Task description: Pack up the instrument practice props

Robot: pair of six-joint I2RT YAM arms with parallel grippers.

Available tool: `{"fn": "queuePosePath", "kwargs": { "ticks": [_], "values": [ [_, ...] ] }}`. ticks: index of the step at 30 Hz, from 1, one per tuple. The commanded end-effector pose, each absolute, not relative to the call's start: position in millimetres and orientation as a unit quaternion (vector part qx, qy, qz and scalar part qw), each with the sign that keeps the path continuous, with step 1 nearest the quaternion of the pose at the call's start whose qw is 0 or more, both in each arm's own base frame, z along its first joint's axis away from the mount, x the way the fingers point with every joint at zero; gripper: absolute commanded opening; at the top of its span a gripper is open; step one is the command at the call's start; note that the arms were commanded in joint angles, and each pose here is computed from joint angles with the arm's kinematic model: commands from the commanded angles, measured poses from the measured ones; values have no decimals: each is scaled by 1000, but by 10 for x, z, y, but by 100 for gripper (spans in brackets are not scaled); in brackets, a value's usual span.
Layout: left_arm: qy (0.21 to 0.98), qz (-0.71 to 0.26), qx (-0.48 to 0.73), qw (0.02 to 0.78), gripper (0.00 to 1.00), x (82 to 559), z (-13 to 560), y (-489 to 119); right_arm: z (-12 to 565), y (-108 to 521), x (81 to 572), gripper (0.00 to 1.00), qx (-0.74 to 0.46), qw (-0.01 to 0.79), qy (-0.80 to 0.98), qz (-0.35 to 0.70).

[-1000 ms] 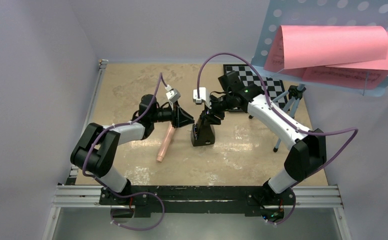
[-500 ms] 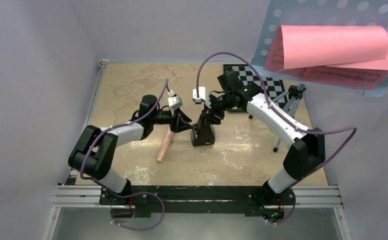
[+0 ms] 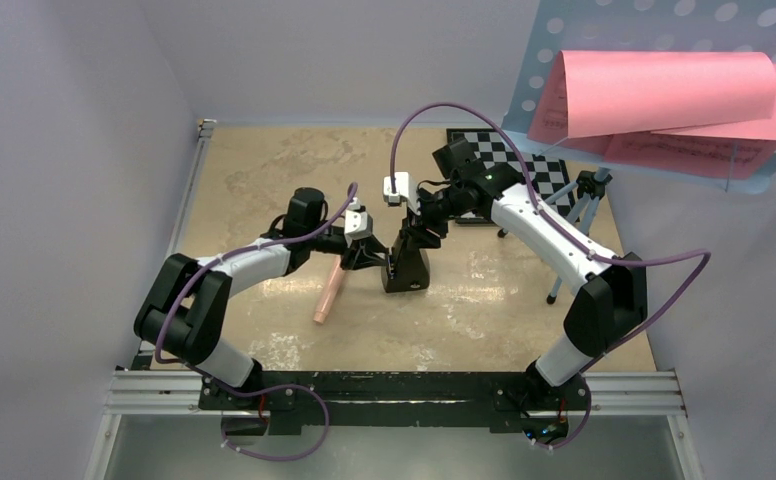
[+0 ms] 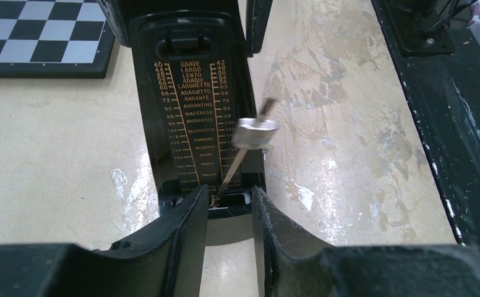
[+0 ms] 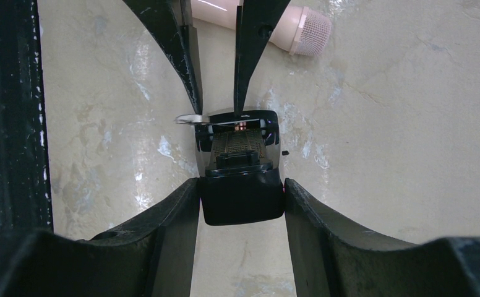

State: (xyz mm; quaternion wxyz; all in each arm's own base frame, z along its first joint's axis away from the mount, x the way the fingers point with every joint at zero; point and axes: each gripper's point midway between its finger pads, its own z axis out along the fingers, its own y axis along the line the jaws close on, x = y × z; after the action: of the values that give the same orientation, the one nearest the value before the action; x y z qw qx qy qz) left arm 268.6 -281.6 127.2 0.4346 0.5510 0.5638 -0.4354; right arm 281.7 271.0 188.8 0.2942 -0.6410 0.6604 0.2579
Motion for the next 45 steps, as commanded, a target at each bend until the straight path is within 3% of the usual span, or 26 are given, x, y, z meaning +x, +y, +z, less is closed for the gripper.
{"fn": "queuePosePath", "kwargs": {
  "ticks": [1, 7, 23, 45],
  "values": [
    [519, -428, 557, 487, 35, 2870, 1595, -2947, 1688, 2674, 2659, 7, -623, 233, 694, 274],
    [543, -448, 512, 492, 33, 3008, 1634, -3026, 1681, 2690, 2665, 7, -623, 232, 694, 277],
    [540, -455, 524, 476, 21, 2833, 1581, -2980, 1661, 2711, 2683, 4, -612, 232, 702, 280],
    [506, -380, 595, 496, 34, 2705, 1567, -2998, 1678, 2706, 2676, 2, -609, 235, 705, 279]
  ]
}}
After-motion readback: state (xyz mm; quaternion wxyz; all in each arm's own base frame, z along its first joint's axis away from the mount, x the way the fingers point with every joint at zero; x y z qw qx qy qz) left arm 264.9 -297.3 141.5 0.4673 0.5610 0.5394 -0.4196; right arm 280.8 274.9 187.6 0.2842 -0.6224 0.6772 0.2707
